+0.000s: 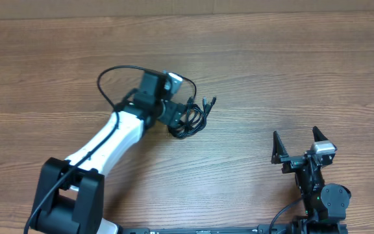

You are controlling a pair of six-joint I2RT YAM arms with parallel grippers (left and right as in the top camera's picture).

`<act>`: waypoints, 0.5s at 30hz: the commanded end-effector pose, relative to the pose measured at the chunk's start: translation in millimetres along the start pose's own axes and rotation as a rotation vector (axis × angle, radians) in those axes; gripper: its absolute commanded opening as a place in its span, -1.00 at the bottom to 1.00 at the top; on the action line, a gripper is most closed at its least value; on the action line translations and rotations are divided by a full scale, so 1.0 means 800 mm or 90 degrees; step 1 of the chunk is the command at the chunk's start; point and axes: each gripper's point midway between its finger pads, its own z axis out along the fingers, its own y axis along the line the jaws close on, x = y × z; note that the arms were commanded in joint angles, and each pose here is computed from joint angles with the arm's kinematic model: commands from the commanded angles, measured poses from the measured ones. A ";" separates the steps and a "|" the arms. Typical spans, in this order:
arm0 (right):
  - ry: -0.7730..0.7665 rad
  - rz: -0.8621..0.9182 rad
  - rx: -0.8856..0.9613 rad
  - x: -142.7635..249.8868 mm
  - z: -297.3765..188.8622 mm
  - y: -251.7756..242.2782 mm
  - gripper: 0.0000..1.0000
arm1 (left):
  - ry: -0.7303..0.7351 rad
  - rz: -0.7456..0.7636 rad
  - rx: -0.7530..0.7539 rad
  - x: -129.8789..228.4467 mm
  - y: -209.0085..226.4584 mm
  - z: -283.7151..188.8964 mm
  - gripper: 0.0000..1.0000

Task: Untangle cables

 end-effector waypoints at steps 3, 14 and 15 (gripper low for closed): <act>0.000 -0.001 0.002 0.003 0.000 0.000 1.00 | -0.020 0.085 0.094 -0.002 -0.018 -0.002 1.00; 0.000 -0.001 0.002 0.003 0.000 0.000 1.00 | 0.054 0.163 0.118 0.040 -0.030 0.043 1.00; 0.000 -0.001 0.002 0.003 0.000 0.000 1.00 | 0.054 0.163 0.118 0.041 -0.030 0.047 0.99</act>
